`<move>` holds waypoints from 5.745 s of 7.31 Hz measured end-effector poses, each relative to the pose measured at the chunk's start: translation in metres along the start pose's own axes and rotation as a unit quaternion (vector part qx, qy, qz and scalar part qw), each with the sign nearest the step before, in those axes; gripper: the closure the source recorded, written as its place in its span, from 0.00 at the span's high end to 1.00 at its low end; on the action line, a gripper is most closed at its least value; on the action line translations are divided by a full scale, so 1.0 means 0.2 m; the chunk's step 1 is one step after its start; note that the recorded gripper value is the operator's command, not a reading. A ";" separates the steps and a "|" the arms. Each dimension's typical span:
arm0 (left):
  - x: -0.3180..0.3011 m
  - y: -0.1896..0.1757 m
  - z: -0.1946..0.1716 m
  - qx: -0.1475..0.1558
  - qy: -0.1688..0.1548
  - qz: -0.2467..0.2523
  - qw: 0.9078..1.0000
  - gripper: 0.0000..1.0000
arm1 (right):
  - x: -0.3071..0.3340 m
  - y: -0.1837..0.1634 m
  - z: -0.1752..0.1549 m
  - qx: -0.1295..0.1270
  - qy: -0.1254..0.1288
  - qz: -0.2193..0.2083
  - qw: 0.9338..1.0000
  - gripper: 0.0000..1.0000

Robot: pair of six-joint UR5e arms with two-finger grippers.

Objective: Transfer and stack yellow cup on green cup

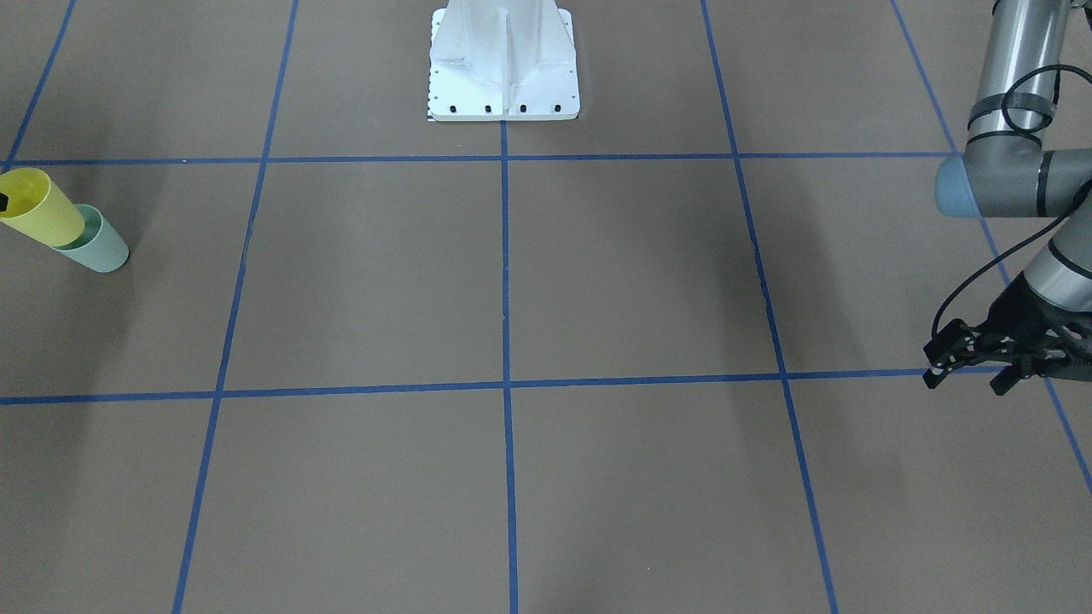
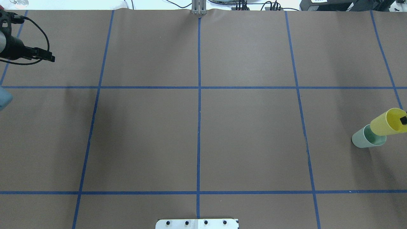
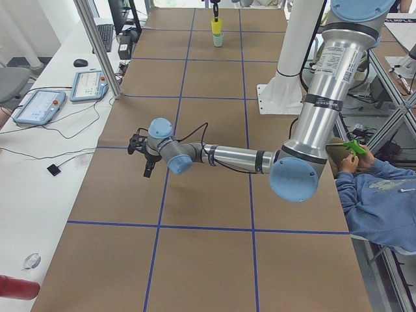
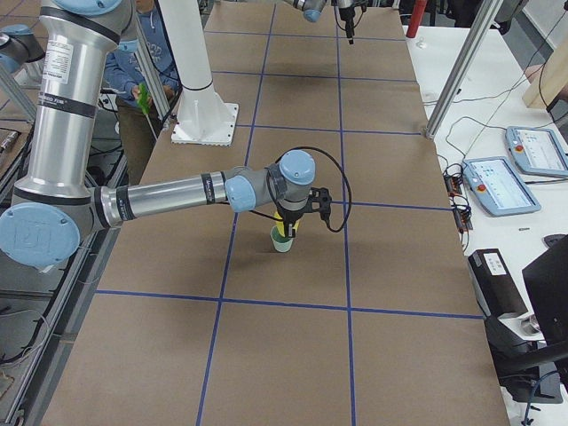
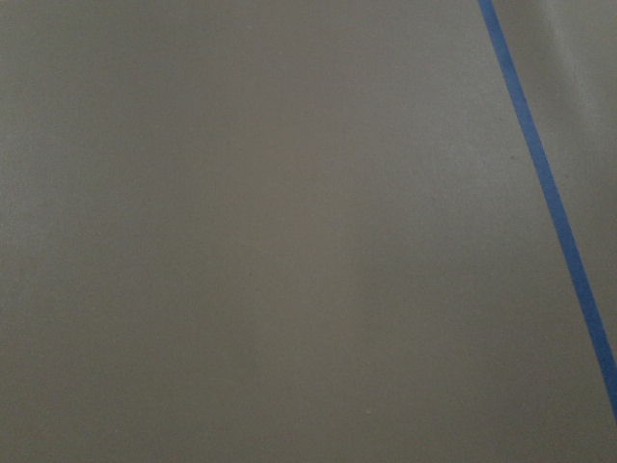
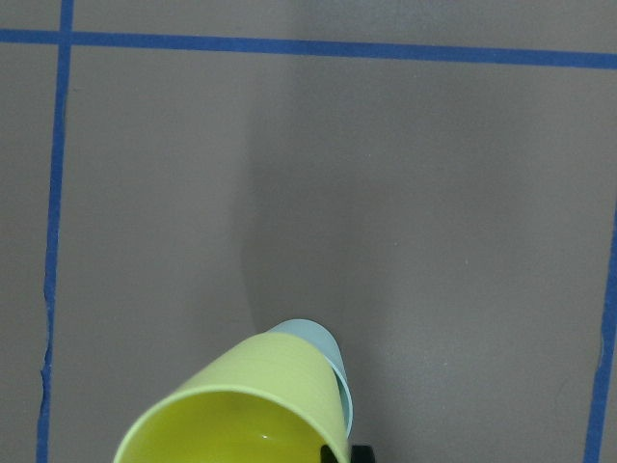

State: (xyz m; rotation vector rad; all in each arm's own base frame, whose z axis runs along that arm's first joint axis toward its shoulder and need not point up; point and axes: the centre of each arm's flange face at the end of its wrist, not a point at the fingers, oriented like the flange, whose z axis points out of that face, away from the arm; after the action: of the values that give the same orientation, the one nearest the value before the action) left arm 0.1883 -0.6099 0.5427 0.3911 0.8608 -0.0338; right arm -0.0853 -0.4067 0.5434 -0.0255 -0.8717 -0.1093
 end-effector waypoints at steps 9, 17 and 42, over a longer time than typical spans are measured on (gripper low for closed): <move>0.01 -0.04 -0.09 0.013 0.006 0.000 1.000 1.00 | 0.00 0.00 0.11 -0.023 0.002 -0.002 1.000 0.99; -0.68 0.07 -0.59 -0.047 -0.054 0.042 0.997 1.00 | 0.05 -0.15 -0.08 0.045 0.022 0.000 0.999 1.00; -0.85 0.74 -0.98 -0.158 -0.060 -0.070 0.983 1.00 | 0.48 -0.14 -0.24 0.046 0.067 0.131 0.988 1.00</move>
State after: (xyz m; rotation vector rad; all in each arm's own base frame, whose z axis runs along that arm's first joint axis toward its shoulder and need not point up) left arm -0.0388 -0.4256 0.6020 0.0293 0.7573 -0.0493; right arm 0.0094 -0.4465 0.5847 -0.0450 -0.7324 0.1734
